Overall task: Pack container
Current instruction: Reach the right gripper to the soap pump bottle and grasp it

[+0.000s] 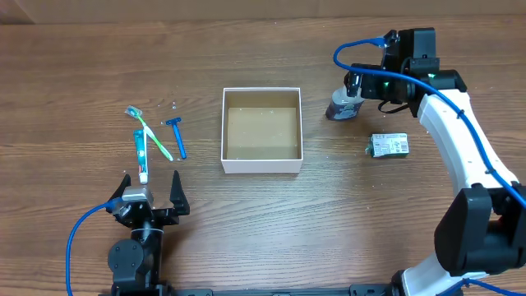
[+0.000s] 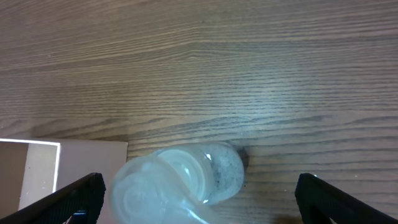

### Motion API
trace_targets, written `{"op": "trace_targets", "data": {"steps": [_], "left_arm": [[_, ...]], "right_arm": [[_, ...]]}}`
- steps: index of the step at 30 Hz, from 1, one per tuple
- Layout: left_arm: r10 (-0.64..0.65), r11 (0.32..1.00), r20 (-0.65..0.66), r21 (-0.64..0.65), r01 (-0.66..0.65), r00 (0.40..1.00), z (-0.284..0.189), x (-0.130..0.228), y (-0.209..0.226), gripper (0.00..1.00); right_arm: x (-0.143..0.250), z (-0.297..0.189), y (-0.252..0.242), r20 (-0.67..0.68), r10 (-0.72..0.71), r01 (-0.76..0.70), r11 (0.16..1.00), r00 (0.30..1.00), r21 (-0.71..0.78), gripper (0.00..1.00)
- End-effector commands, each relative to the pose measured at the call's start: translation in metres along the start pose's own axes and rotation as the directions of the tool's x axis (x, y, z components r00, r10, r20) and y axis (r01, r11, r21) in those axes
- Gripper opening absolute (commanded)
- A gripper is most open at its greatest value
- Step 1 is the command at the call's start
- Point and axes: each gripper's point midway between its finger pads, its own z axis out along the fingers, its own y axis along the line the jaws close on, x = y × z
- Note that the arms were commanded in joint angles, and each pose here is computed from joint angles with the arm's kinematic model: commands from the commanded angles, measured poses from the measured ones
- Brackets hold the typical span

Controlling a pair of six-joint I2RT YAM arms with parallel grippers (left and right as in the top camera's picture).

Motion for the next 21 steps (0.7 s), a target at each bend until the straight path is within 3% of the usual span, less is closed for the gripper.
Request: {"op": "trace_targets", "data": {"steps": [1,5,9,13,16,20,21], "left_arm": [[0.004,1.000,0.005,-0.007,-0.004,1.000,0.000,0.000,0.002,1.00],[0.004,1.000,0.005,-0.007,-0.004,1.000,0.000,0.000,0.002,1.00],[0.004,1.000,0.005,-0.007,-0.004,1.000,0.000,0.000,0.002,1.00],[0.004,1.000,0.005,-0.007,-0.004,1.000,0.000,0.000,0.002,1.00],[0.004,1.000,0.005,-0.007,-0.004,1.000,0.000,0.000,0.002,1.00],[0.004,1.000,0.005,-0.007,-0.004,1.000,0.000,0.000,0.002,1.00],[0.004,1.000,0.005,-0.007,-0.004,1.000,0.000,0.000,0.002,1.00]], "right_arm": [[-0.010,0.007,0.016,0.027,-0.031,0.032,0.999,0.999,-0.033,1.00],[-0.016,0.009,0.033,0.059,-0.063,0.067,0.996,0.996,-0.056,0.94],[-0.016,0.010,0.031,0.062,-0.067,0.070,0.997,0.996,-0.035,0.68],[-0.013,0.012,0.027,0.049,-0.072,0.072,0.997,0.996,-0.014,0.67],[-0.006,0.024,0.023,0.019,-0.071,0.071,0.997,0.997,-0.007,0.45],[0.003,0.037,0.019,-0.015,-0.082,0.082,0.997,0.997,-0.002,0.25],[0.003,0.036,0.019,-0.013,-0.084,0.084,0.996,0.996,0.000,0.24]]}}
